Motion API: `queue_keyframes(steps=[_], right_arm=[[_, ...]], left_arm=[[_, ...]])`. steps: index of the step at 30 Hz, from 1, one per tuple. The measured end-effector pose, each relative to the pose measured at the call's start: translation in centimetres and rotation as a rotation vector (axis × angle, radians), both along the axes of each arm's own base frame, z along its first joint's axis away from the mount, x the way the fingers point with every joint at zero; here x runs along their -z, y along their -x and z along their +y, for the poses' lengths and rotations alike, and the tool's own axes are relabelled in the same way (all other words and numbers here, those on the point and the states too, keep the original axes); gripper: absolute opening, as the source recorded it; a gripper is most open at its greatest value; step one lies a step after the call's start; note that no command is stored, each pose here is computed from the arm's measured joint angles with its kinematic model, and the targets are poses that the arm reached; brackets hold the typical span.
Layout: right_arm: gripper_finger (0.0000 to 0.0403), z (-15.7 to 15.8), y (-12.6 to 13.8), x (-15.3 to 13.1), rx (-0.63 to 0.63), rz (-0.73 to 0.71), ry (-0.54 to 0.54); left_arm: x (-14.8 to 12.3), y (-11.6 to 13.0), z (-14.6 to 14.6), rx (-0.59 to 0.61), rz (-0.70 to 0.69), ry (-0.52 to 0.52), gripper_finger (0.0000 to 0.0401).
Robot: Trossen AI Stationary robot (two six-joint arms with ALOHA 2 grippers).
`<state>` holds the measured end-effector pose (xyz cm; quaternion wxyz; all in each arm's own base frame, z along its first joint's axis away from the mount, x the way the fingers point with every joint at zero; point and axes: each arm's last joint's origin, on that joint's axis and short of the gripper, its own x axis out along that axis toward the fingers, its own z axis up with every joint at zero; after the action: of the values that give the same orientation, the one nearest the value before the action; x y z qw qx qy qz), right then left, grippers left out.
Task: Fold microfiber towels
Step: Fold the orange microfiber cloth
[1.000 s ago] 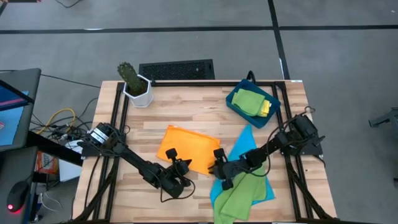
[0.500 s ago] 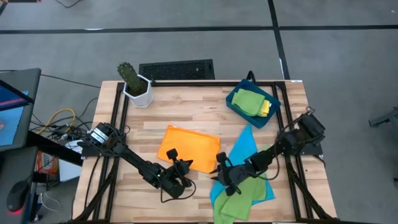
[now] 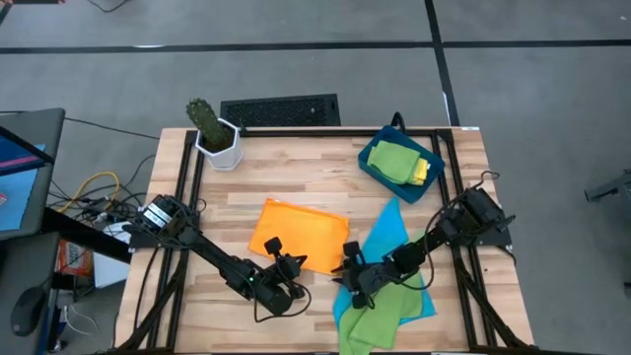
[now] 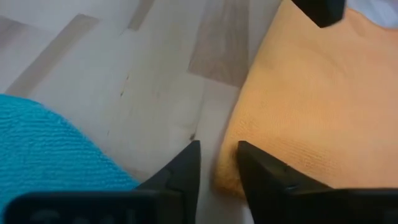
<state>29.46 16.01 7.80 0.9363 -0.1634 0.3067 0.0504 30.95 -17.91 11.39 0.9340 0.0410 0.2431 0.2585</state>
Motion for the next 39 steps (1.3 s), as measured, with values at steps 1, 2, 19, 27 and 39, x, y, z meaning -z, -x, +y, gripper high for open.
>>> queue_keyframes(steps=[1, 2, 19, 27, 39], right_arm=[[0.0106, 0.1, 0.1, 0.0, -0.002, 0.0, 0.007], [0.0091, 0.2, 0.1, -0.1, -0.009, 0.0, 0.016], [0.0031, 0.1, 0.2, 0.0, -0.001, -0.002, 0.022], [0.0024, -0.1, 0.1, 0.0, 0.006, -0.004, 0.019], [0.002, -0.1, 0.1, 0.0, 0.009, -0.006, 0.024]], left_arm=[[-0.1, 0.0, -0.3, 0.012, -0.014, 0.02, 0.0], [-0.2, -0.1, -0.5, 0.023, -0.032, 0.042, 0.0], [4.9, -1.3, -3.3, 0.065, -0.112, 0.058, 0.0], [3.2, -1.3, -3.1, -0.019, -0.132, -0.054, 0.0], [5.6, -1.9, -2.3, -0.036, -0.106, 0.056, 0.0]])
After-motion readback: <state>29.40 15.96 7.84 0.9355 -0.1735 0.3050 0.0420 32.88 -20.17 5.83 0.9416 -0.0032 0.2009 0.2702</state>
